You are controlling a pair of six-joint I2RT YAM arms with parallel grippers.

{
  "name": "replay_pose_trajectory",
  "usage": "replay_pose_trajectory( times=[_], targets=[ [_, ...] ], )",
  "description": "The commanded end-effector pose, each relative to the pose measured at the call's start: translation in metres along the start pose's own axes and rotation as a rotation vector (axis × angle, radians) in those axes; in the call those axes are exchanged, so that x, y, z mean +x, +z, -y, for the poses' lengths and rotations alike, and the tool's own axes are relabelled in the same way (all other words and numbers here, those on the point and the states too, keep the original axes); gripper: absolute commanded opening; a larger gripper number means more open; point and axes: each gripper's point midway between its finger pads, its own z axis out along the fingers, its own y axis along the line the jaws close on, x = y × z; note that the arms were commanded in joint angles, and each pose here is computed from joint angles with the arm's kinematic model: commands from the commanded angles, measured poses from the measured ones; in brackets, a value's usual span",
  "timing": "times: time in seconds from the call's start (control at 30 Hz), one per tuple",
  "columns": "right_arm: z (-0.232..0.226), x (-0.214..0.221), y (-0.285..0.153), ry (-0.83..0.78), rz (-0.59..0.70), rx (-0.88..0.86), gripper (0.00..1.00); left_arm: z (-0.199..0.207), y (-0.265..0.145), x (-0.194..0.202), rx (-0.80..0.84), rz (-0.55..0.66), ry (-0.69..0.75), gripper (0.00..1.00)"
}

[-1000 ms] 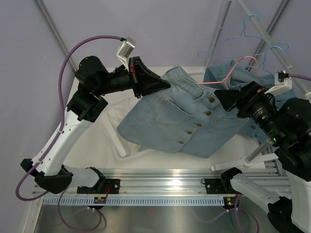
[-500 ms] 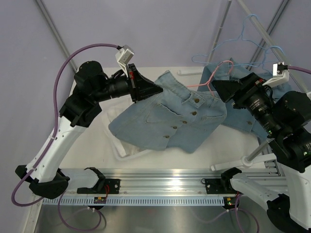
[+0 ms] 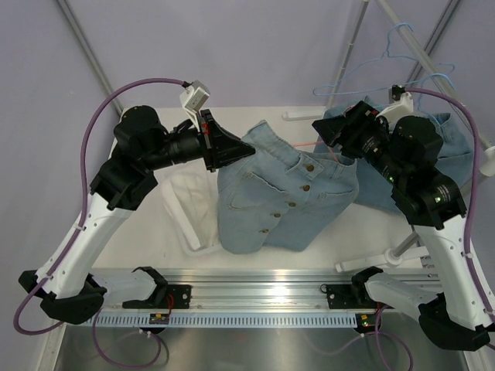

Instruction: Remove the skirt from the hanger

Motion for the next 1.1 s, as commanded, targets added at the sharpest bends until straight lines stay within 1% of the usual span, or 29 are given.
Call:
replay_pose_trajectory(
  times=[0.0, 0.1, 0.13, 0.17, 0.2, 0.23, 0.33, 0.37, 0.4, 0.43, 0.5, 0.53, 0.63, 0.67, 0.77, 0.83, 1.0, 1.07],
  targets=[
    [-0.006, -0.006, 0.002, 0.004, 0.038, -0.032, 0.69, 0.025, -0.013, -0.033, 0.049, 0.123, 0.087, 0.0],
    [0.0, 0.001, 0.007, -0.004, 0.018, -0.014, 0.66, 0.024, -0.013, -0.032, 0.049, 0.119, 0.085, 0.0],
    [0.002, 0.002, 0.009, -0.002, 0.013, -0.009, 0.59, 0.025, -0.013, -0.031, 0.051, 0.116, 0.083, 0.0],
    [0.002, 0.003, 0.009, 0.001, 0.012, -0.008, 0.54, 0.024, -0.012, -0.031, 0.049, 0.115, 0.081, 0.0],
    [0.003, 0.005, 0.012, 0.004, 0.002, -0.004, 0.47, 0.023, -0.011, -0.03, 0.05, 0.113, 0.077, 0.0],
    [0.004, 0.007, 0.015, 0.01, -0.005, 0.0, 0.3, 0.024, -0.011, -0.03, 0.052, 0.114, 0.077, 0.0],
    [0.002, 0.009, 0.017, 0.018, -0.01, 0.006, 0.03, 0.024, -0.01, -0.03, 0.051, 0.113, 0.079, 0.0],
    [0.005, 0.008, 0.019, 0.021, -0.002, 0.023, 0.0, 0.024, -0.009, -0.03, 0.052, 0.111, 0.078, 0.0],
    [0.004, 0.006, 0.018, 0.024, 0.007, 0.029, 0.0, 0.025, -0.01, -0.03, 0.055, 0.11, 0.078, 0.0],
    [0.006, 0.008, 0.017, 0.023, -0.001, 0.045, 0.0, 0.027, -0.01, -0.028, 0.063, 0.103, 0.077, 0.15],
    [0.012, 0.002, 0.014, 0.024, 0.028, 0.085, 0.0, 0.027, -0.011, -0.026, 0.067, 0.093, 0.08, 0.4],
    [0.016, 0.003, 0.013, 0.021, 0.026, 0.104, 0.0, 0.03, -0.014, -0.024, 0.077, 0.088, 0.086, 0.55],
    [0.022, 0.001, 0.006, 0.001, 0.033, 0.136, 0.0, 0.034, -0.023, -0.019, 0.076, 0.082, 0.13, 0.65],
    [0.021, 0.0, 0.001, -0.002, 0.038, 0.132, 0.0, 0.031, -0.025, -0.013, 0.068, 0.071, 0.149, 0.71],
    [0.017, 0.0, -0.01, 0.003, 0.038, 0.107, 0.0, 0.033, -0.036, -0.002, 0.07, 0.058, 0.194, 0.78],
    [0.014, -0.001, -0.02, 0.013, 0.039, 0.09, 0.0, 0.027, -0.036, 0.013, 0.067, 0.024, 0.186, 0.8],
    [0.006, -0.009, -0.042, 0.037, 0.063, 0.066, 0.0, 0.019, -0.035, 0.046, 0.085, -0.046, 0.148, 0.81],
    [-0.002, -0.016, -0.054, 0.044, 0.081, 0.038, 0.0, 0.01, -0.033, 0.063, 0.074, -0.082, 0.126, 0.81]
  ],
)
